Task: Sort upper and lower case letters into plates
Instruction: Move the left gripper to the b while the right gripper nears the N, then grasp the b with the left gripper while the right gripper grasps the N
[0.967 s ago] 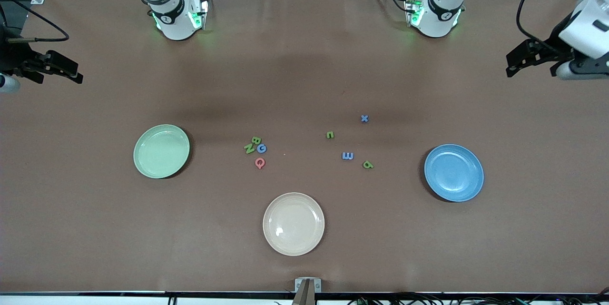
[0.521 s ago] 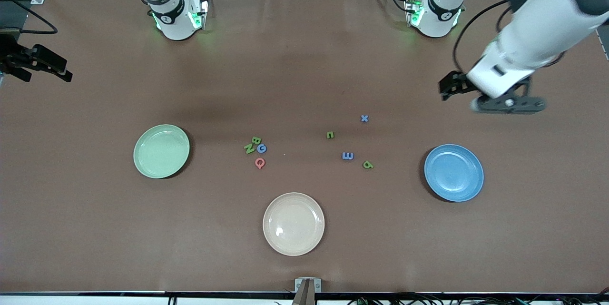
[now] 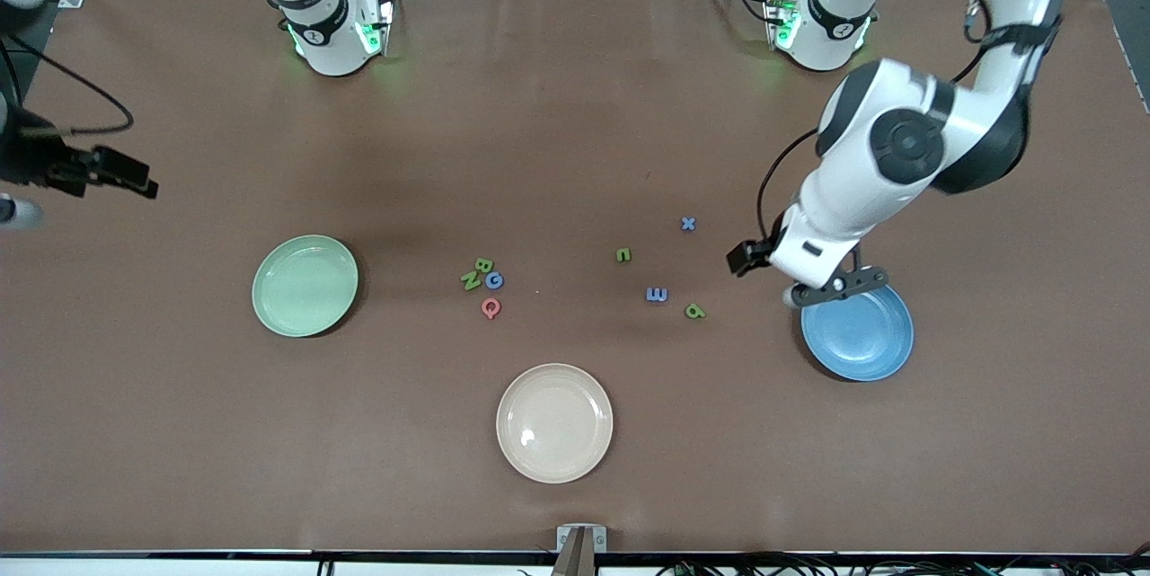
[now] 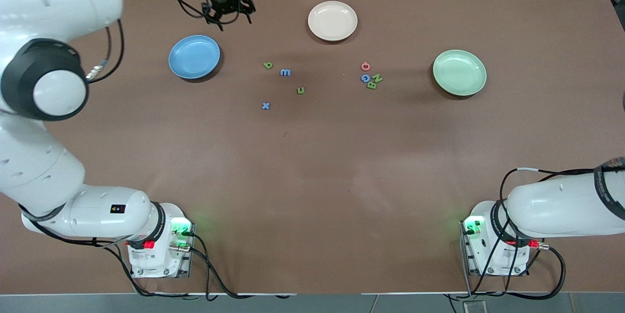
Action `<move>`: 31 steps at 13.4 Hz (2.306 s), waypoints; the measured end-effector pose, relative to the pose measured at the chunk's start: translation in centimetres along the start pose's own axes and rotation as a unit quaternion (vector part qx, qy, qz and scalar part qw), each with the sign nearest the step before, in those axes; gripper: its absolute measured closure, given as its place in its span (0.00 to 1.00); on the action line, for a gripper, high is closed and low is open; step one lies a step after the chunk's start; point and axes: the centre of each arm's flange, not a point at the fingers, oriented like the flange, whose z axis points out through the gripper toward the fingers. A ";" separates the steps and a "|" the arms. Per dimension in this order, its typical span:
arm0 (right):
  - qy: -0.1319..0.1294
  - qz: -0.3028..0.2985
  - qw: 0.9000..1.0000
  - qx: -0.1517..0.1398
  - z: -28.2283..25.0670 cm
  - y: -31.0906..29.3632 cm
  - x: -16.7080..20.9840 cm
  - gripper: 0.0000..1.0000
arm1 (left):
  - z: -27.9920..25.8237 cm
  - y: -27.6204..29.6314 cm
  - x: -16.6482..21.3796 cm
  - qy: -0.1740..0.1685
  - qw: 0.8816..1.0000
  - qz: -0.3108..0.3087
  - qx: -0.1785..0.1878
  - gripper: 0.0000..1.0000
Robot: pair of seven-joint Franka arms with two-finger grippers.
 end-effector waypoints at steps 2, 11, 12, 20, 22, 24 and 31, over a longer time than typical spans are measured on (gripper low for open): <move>-0.018 0.010 1.000 -0.001 3.9 1.0 2.8 0.00 | 4.6 1.5 -0.2 0.011 0.999 -0.042 0.007 0.00; 0.009 0.244 0.970 0.010 11.9 -12.6 6.3 0.00 | 16.9 4.0 -2.2 0.019 0.990 -0.136 0.022 0.21; 0.013 0.264 0.964 0.009 13.5 -14.9 6.7 0.00 | 17.4 4.1 -2.2 0.019 0.990 -0.142 0.015 0.21; 0.037 0.355 0.934 0.016 24.0 -25.8 7.1 0.00 | 20.1 4.5 -1.5 0.009 0.988 -0.153 0.003 0.41; 0.035 0.360 0.932 0.011 27.0 -28.0 6.5 0.02 | 20.2 4.6 -1.3 0.008 0.988 -0.154 0.003 0.59; 0.035 0.372 0.927 0.009 29.3 -29.8 6.0 0.03 | 20.1 4.6 -1.3 0.009 0.988 -0.155 0.002 0.67; 0.048 0.397 0.916 0.019 34.8 -33.5 2.2 0.06 | 13.6 -0.1 4.7 0.039 0.986 -0.159 0.025 0.73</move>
